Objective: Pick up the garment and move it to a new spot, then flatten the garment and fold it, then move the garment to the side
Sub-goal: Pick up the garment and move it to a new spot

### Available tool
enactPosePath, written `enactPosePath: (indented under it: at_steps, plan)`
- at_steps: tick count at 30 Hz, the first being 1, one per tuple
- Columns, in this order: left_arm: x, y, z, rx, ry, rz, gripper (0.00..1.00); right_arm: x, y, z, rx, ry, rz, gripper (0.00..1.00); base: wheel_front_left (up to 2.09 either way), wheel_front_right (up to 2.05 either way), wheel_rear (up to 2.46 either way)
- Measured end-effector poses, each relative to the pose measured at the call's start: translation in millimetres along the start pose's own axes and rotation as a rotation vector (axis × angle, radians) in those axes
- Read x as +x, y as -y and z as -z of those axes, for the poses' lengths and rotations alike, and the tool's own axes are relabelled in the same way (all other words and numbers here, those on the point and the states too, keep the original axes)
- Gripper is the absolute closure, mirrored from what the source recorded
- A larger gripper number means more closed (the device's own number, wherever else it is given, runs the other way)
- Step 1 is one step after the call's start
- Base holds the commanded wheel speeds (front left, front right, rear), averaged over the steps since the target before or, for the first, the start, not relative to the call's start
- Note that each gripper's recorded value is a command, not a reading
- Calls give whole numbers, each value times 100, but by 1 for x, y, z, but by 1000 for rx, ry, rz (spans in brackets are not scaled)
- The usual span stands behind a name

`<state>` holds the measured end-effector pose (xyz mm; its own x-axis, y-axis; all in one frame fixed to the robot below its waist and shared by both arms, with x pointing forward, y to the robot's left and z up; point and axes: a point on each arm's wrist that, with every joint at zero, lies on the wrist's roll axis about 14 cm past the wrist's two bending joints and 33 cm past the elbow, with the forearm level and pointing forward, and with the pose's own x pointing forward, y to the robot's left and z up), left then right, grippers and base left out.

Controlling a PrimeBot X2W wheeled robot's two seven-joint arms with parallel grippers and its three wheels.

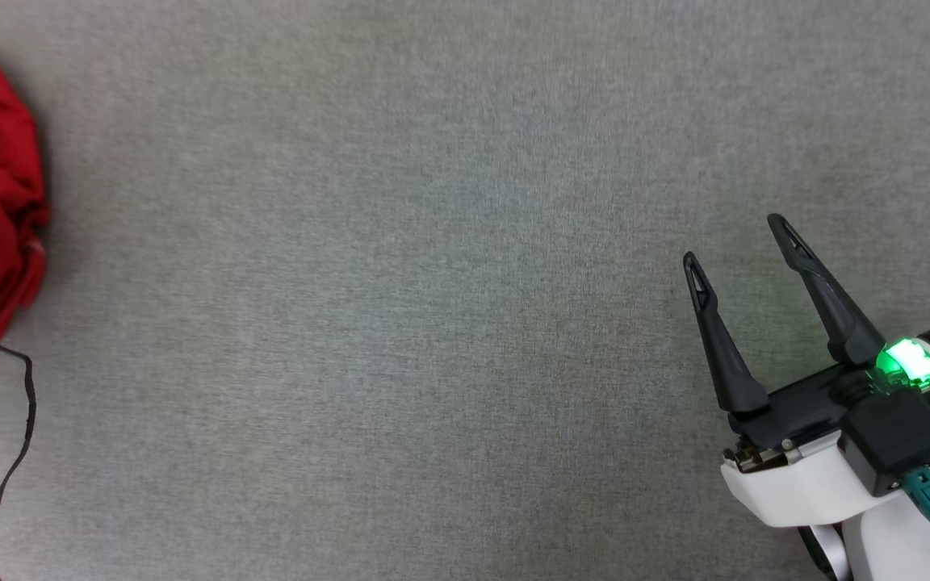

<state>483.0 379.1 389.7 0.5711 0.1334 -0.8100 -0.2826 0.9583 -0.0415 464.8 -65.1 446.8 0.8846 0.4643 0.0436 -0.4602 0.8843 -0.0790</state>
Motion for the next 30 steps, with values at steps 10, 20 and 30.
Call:
enactPosePath:
  at_steps: [10,20,30]
  plan:
    - [-96,49,-93,199,491,124,100,-22,8,-59,-46,93,69,0,0,0,0]
    - [-167,192,-72,462,650,472,100,-65,24,-106,-87,169,186,0,0,0,0]
    - [-203,367,23,598,635,930,100,-115,57,-127,-134,192,347,0,0,0,0]
